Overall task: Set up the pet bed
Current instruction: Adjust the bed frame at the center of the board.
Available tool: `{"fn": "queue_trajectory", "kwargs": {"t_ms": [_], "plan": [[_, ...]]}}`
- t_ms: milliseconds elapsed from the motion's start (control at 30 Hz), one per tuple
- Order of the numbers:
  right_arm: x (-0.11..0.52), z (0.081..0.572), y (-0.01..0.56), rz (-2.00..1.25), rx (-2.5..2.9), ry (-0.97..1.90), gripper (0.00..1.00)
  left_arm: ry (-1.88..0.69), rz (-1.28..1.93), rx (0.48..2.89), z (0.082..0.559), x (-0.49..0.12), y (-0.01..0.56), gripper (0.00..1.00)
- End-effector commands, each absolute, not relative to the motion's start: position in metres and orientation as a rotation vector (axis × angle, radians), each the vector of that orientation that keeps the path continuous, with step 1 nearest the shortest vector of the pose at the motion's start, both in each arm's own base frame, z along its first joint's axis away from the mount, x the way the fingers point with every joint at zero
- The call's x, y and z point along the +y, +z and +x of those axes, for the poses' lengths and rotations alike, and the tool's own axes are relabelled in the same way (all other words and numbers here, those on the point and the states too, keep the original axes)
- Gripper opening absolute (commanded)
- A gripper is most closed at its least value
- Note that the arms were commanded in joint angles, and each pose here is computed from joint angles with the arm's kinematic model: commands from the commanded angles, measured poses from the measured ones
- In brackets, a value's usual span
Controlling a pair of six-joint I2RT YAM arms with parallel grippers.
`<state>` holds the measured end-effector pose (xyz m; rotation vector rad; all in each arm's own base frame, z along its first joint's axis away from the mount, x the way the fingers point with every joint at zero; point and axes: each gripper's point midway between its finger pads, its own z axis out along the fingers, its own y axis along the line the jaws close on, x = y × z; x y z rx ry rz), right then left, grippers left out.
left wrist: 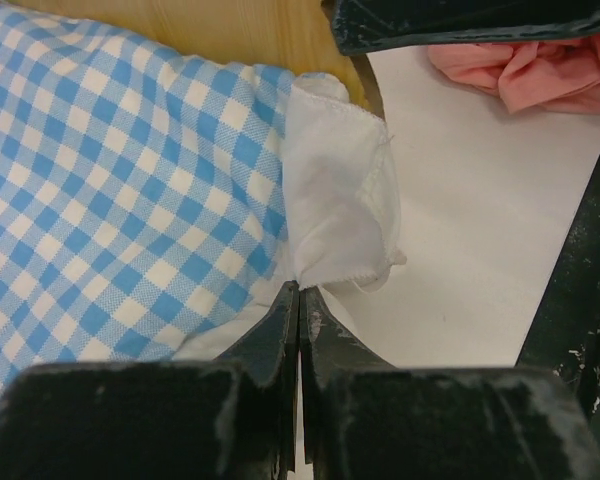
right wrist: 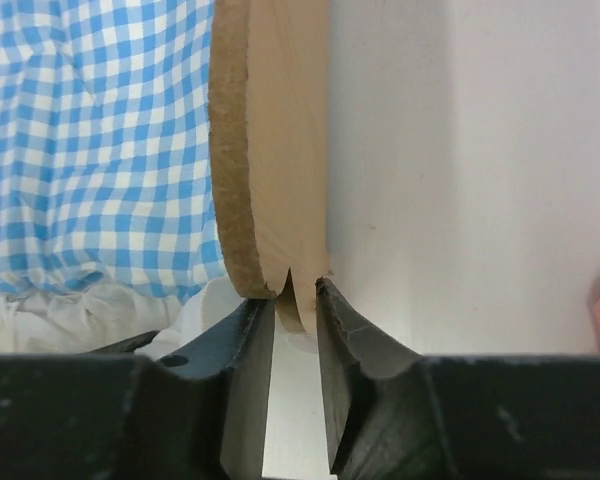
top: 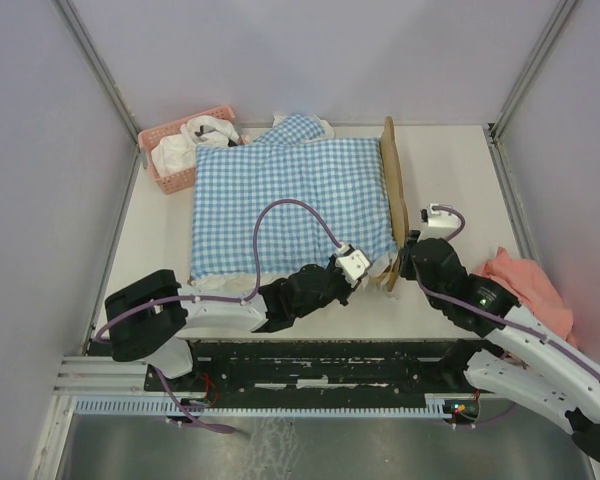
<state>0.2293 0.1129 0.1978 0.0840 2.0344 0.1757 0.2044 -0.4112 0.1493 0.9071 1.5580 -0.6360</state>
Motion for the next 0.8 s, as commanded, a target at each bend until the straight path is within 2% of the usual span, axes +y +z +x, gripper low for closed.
{"fn": "queue_trajectory", "kwargs": {"t_ms": [0,267,433,667,767], "plan": [[0.118,0.257,0.236,0.103,1.917,0.13,0.26,-0.702,0.86,1.513,0.203,-0.419,0.164,0.03],[0.115,0.274,0.24,0.055,1.869,0.024,0.06,-0.665,0.862,1.532,0.211,-0.417,0.155,0.03],[0.116,0.282,0.241,0.032,1.859,0.001,0.02,-0.643,0.864,1.542,0.214,-0.416,0.151,0.03],[0.119,0.288,0.23,0.017,1.888,0.012,0.04,-0.611,0.798,1.599,0.231,-0.41,0.147,0.03],[0.117,0.282,0.223,0.008,1.924,0.012,0.19,-0.646,0.738,1.628,0.242,-0.405,0.151,0.03]]}}
